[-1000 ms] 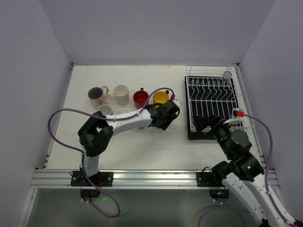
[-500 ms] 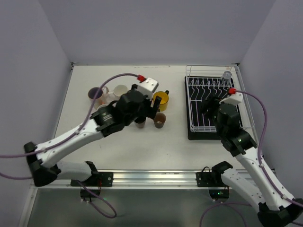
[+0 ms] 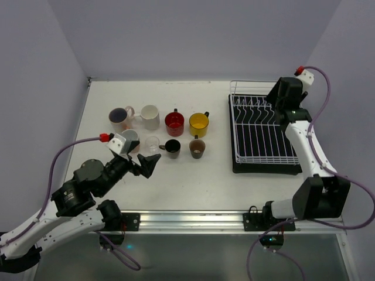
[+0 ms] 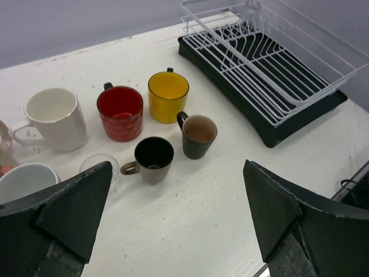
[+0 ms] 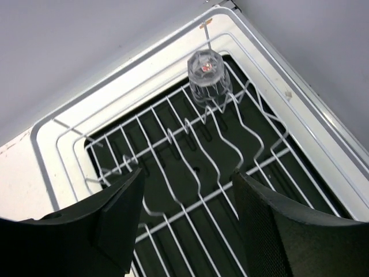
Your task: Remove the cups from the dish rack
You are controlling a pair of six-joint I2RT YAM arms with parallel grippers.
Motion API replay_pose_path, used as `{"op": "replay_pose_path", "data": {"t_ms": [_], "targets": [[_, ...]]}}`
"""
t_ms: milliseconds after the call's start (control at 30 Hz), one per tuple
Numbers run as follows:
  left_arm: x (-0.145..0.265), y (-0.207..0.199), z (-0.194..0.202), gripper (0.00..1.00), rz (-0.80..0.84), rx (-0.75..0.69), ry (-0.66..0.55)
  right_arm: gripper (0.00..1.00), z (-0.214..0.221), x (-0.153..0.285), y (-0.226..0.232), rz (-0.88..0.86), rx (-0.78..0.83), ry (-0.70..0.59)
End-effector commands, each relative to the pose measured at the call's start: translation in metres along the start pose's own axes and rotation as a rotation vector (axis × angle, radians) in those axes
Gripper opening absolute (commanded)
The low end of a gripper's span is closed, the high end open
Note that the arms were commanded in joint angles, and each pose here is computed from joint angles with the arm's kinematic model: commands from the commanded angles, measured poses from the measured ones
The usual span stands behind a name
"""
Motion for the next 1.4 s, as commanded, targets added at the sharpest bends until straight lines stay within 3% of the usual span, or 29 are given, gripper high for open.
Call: {"op": "replay_pose_path", "data": {"t_ms": [0,167,500,933,1367], "targets": [[0.007,-0.001,0.011,1.0,0.014,-0.008,-0.023,0.65,-0.01,-0.034,0.014,-0.02,0.017,0.0],[0.012,0.001,0.012,1.0,0.013,0.002,-0.046,0.66,-0.006,-0.093,0.007,-0.016,0.054,0.058],[0.007,-0.001,0.014,1.0,0.014,-0.001,-0.048,0.7,-0.008,-0.156,0.013,0.018,0.177,0.09],[0.002,0.006,0.018,1.0,-0.036,-0.015,-0.03,0.7,-0.005,-0.191,-0.017,0.179,0.245,0.075],[-0.003,0.01,0.022,1.0,-0.066,-0.026,-0.007,0.6,0.008,-0.212,-0.011,0.145,0.256,0.114]]}}
Point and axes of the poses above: each gripper's point midway between its finger pads, its own x axis back along the fingers, its own y axis along the line the jaws close on, z = x × y, the point moved 2 cm from there along x, back along the fingers, and after that the axes turned 14 degrees about -x, right-handed, at the moved point
